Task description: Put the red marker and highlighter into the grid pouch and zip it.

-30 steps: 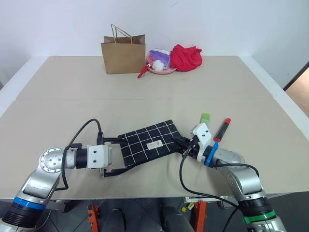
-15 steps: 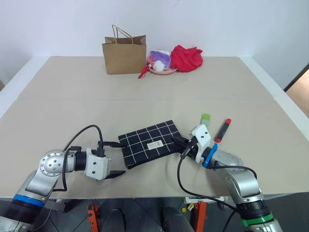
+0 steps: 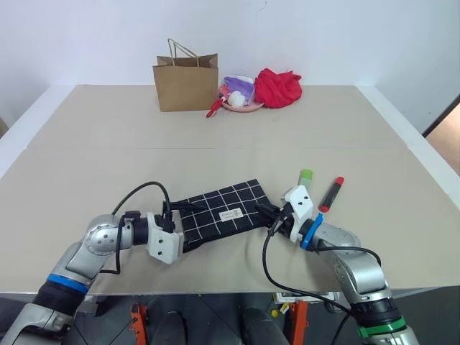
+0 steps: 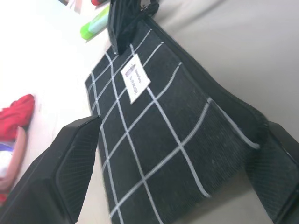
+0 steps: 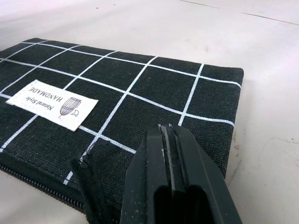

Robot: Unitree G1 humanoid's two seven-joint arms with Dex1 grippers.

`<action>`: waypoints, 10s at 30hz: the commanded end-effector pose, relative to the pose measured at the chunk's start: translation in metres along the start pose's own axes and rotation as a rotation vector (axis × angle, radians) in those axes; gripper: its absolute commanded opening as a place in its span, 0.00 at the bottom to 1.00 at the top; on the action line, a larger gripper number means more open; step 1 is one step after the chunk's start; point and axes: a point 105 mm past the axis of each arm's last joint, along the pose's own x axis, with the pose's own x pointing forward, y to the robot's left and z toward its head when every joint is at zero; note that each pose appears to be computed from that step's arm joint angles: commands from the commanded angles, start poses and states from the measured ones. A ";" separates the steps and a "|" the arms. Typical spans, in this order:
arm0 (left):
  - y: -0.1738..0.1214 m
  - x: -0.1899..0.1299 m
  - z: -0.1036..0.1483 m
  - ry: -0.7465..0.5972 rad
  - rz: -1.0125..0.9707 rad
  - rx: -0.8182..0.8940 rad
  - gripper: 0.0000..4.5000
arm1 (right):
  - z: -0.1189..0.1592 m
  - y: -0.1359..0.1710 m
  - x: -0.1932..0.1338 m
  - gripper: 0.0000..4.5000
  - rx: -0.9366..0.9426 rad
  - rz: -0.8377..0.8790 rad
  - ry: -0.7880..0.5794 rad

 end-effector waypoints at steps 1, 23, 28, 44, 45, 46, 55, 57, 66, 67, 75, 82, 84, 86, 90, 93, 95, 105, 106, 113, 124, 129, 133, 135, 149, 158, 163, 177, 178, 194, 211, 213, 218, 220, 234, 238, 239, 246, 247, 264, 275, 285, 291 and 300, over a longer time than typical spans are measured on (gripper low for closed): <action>0.000 0.006 -0.001 -0.006 -0.004 0.007 1.00 | -0.001 0.004 0.000 0.00 -0.003 0.017 0.006; 0.023 0.021 -0.003 -0.106 0.055 -0.215 0.00 | 0.043 -0.004 -0.022 0.19 0.026 0.015 -0.142; 0.033 0.016 -0.001 -0.135 0.065 -0.297 0.00 | 0.061 0.002 -0.061 0.76 -0.017 0.081 -0.186; 0.034 0.016 0.010 -0.160 0.026 -0.314 0.00 | 0.018 -0.008 -0.068 1.00 0.017 0.016 -0.039; 0.034 0.015 0.010 -0.157 0.027 -0.313 0.00 | 0.016 -0.009 -0.069 1.00 0.022 0.014 -0.037; 0.035 0.015 0.009 -0.154 0.028 -0.314 0.00 | 0.015 -0.010 -0.070 1.00 0.025 0.012 -0.037; 0.036 0.012 0.006 -0.137 0.056 -0.355 0.00 | 0.017 -0.009 -0.077 0.14 0.029 0.019 -0.079; 0.036 0.013 0.007 -0.141 0.054 -0.352 0.00 | 0.018 -0.007 -0.077 0.01 0.032 0.025 -0.082; 0.037 0.016 0.011 -0.156 0.063 -0.361 0.00 | 0.024 -0.002 -0.070 0.01 0.010 0.066 -0.086; 0.038 0.017 0.012 -0.159 0.066 -0.362 0.00 | 0.028 0.002 -0.067 0.01 0.012 0.090 -0.094; 0.038 0.026 0.017 -0.182 0.056 -0.350 0.00 | 0.044 0.043 -0.036 0.01 -0.023 0.288 -0.084; 0.043 0.026 0.015 -0.174 0.083 -0.339 0.00 | 0.051 0.058 -0.027 0.01 -0.036 0.378 -0.085; 0.043 0.026 0.014 -0.170 0.086 -0.333 0.00 | 0.055 0.062 -0.023 0.01 -0.040 0.394 -0.096; 0.044 0.026 0.014 -0.172 0.094 -0.321 0.00 | 0.059 0.064 -0.020 0.01 -0.037 0.401 -0.105; 0.046 0.025 0.015 -0.174 0.109 -0.303 0.00 | 0.058 0.059 -0.019 0.01 -0.041 0.387 -0.098; 0.046 0.025 0.013 -0.170 0.110 -0.301 0.00 | 0.058 0.058 -0.020 0.01 -0.041 0.387 -0.098; 0.046 0.025 0.012 -0.167 0.110 -0.301 0.00 | 0.060 0.060 -0.020 0.01 -0.041 0.396 -0.102; 0.049 0.029 0.014 -0.185 0.134 -0.313 0.00 | 0.059 0.055 -0.020 0.01 -0.038 0.342 -0.107; 0.050 0.030 0.014 -0.184 0.137 -0.312 0.00 | 0.057 0.052 -0.021 0.08 0.009 0.330 -0.098; 0.052 0.030 0.012 -0.176 0.144 -0.312 0.00 | 0.087 0.050 -0.051 0.74 0.069 0.324 -0.217; 0.052 0.017 0.001 -0.149 0.122 -0.308 0.00 | 0.064 -0.088 -0.090 0.97 0.106 -0.490 -0.114; 0.054 0.018 0.002 -0.158 0.124 -0.301 0.00 | 0.043 -0.100 -0.076 0.97 0.123 -0.632 -0.066; 0.053 0.018 0.003 -0.159 0.121 -0.296 0.00 | 0.038 -0.093 -0.059 0.97 0.146 -0.638 -0.067; 0.051 0.017 0.002 -0.156 0.117 -0.293 0.00 | 0.038 -0.090 -0.053 0.97 0.155 -0.645 -0.072; 0.051 0.016 0.001 -0.149 0.133 -0.290 0.00 | 0.017 -0.066 -0.046 0.97 0.168 -0.701 0.016; 0.053 0.019 0.001 -0.159 0.141 -0.298 0.00 | -0.011 -0.069 -0.036 0.97 0.183 -0.798 0.150; 0.053 0.018 0.000 -0.155 0.139 -0.295 0.00 | -0.016 -0.069 -0.035 0.68 0.181 -0.811 0.175; 0.057 0.016 -0.004 -0.147 0.149 -0.296 0.00 | 0.002 -0.071 -0.038 0.23 0.094 -0.770 0.133; 0.057 0.015 -0.004 -0.150 0.149 -0.300 0.00 | 0.020 -0.072 -0.042 0.23 0.037 -0.725 0.070; 0.060 0.008 0.003 -0.225 0.088 -0.299 0.00 | 0.120 -0.020 -0.102 0.23 -0.265 0.114 -0.151; 0.056 0.008 0.020 -0.281 0.065 -0.245 0.00 | 0.068 0.002 -0.130 0.23 -0.155 0.405 0.160; 0.055 0.009 0.022 -0.286 0.066 -0.243 0.00 | 0.065 0.001 -0.131 0.23 -0.130 0.401 0.173; 0.052 0.011 0.027 -0.297 0.067 -0.239 0.00 | 0.061 -0.001 -0.133 0.23 -0.079 0.397 0.184; 0.050 0.012 0.028 -0.298 0.067 -0.240 0.00 | 0.059 -0.001 -0.133 0.23 -0.057 0.400 0.197; 0.045 0.017 0.033 -0.310 0.071 -0.244 0.00 | 0.053 -0.003 -0.121 0.23 0.064 0.385 0.300; 0.044 0.019 0.034 -0.316 0.071 -0.246 0.00 | 0.057 -0.003 -0.110 0.23 0.100 0.368 0.305; 0.044 0.019 0.035 -0.316 0.071 -0.248 0.00 | 0.056 -0.003 -0.108 0.23 0.109 0.363 0.316; 0.043 0.023 0.037 -0.324 0.071 -0.252 0.00 | 0.055 0.003 -0.087 0.23 0.112 0.344 0.345; 0.043 0.023 0.037 -0.324 0.072 -0.253 0.00 | 0.056 0.003 -0.084 0.23 0.118 0.344 0.345; 0.044 0.020 0.027 -0.286 0.091 -0.296 0.00 | 0.079 0.010 -0.124 0.98 0.094 0.436 0.267; 0.042 0.020 0.024 -0.273 0.076 -0.300 0.00 | 0.047 -0.077 -0.129 0.98 0.041 -0.315 0.261; 0.042 0.022 0.024 -0.272 0.074 -0.295 0.00 | -0.002 -0.101 -0.129 0.98 0.180 -0.843 0.232; 0.042 0.021 0.023 -0.268 0.073 -0.291 0.00 | -0.023 -0.103 -0.124 0.98 0.266 -0.936 0.239; 0.043 0.021 0.023 -0.270 0.081 -0.292 0.00 | -0.035 -0.094 -0.113 0.33 0.265 -0.981 0.254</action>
